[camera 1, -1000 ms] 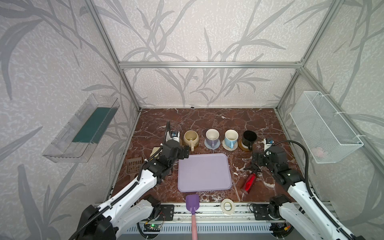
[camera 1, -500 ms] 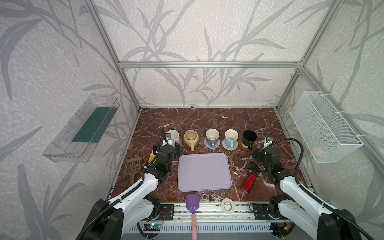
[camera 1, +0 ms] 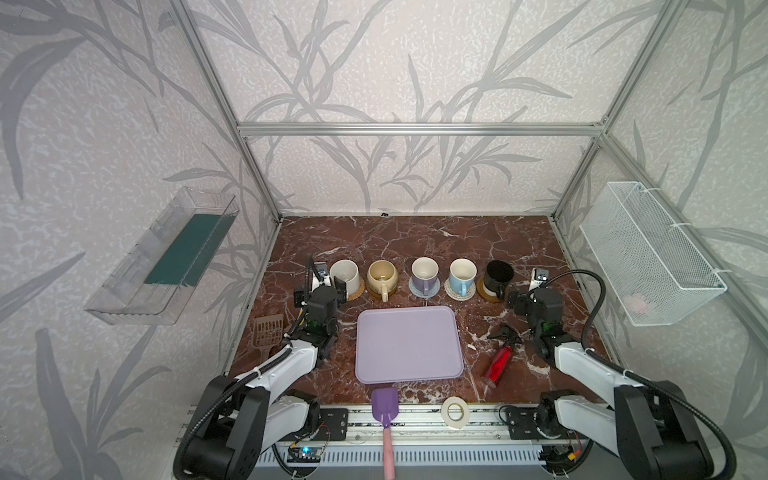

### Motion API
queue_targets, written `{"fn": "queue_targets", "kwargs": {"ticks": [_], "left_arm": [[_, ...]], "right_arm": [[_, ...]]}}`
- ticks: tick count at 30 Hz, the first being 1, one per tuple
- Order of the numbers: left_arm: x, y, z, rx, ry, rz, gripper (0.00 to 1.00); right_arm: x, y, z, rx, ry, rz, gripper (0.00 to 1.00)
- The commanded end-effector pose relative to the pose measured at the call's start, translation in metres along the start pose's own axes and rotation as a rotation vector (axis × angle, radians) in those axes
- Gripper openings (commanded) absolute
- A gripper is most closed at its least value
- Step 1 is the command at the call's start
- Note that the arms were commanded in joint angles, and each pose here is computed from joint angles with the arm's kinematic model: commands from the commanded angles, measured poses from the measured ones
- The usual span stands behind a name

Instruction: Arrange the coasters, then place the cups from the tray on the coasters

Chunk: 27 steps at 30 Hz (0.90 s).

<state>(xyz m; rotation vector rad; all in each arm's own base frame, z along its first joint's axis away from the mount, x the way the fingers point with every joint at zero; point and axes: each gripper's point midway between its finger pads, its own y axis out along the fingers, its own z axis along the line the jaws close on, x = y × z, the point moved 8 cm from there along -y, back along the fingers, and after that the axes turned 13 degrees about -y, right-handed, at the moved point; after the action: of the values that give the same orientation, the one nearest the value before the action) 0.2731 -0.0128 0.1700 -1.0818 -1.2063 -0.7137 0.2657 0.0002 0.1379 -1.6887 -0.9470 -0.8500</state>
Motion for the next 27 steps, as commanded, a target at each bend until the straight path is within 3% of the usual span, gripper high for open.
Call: {"fn": "queue_targets", "kwargs": {"ticks": [1,7,11,17,27], "left_arm": [[0.001,0.007,0.004,-0.016,-0.043,-0.017,0.99],[-0.012,0.027,0.012,-0.027,-0.105,0.021,0.99],[-0.014,0.034,0.010,-0.061,-0.073,-0.006,0.99],[-0.017,0.044,0.014,-0.102,-0.113,-0.021,0.99],[-0.029,0.059,0.010,-0.137,-0.106,0.014,0.99]], "right_arm": [[0.013,0.001,0.001,0.027,-0.003,-0.088,0.99],[0.018,0.015,0.006,0.069,-0.026,-0.112,0.99],[0.021,0.018,0.010,0.102,-0.038,-0.113,0.99],[0.022,0.021,0.012,0.115,-0.039,-0.108,0.99],[0.023,0.024,0.012,0.106,-0.033,-0.108,0.99]]}}
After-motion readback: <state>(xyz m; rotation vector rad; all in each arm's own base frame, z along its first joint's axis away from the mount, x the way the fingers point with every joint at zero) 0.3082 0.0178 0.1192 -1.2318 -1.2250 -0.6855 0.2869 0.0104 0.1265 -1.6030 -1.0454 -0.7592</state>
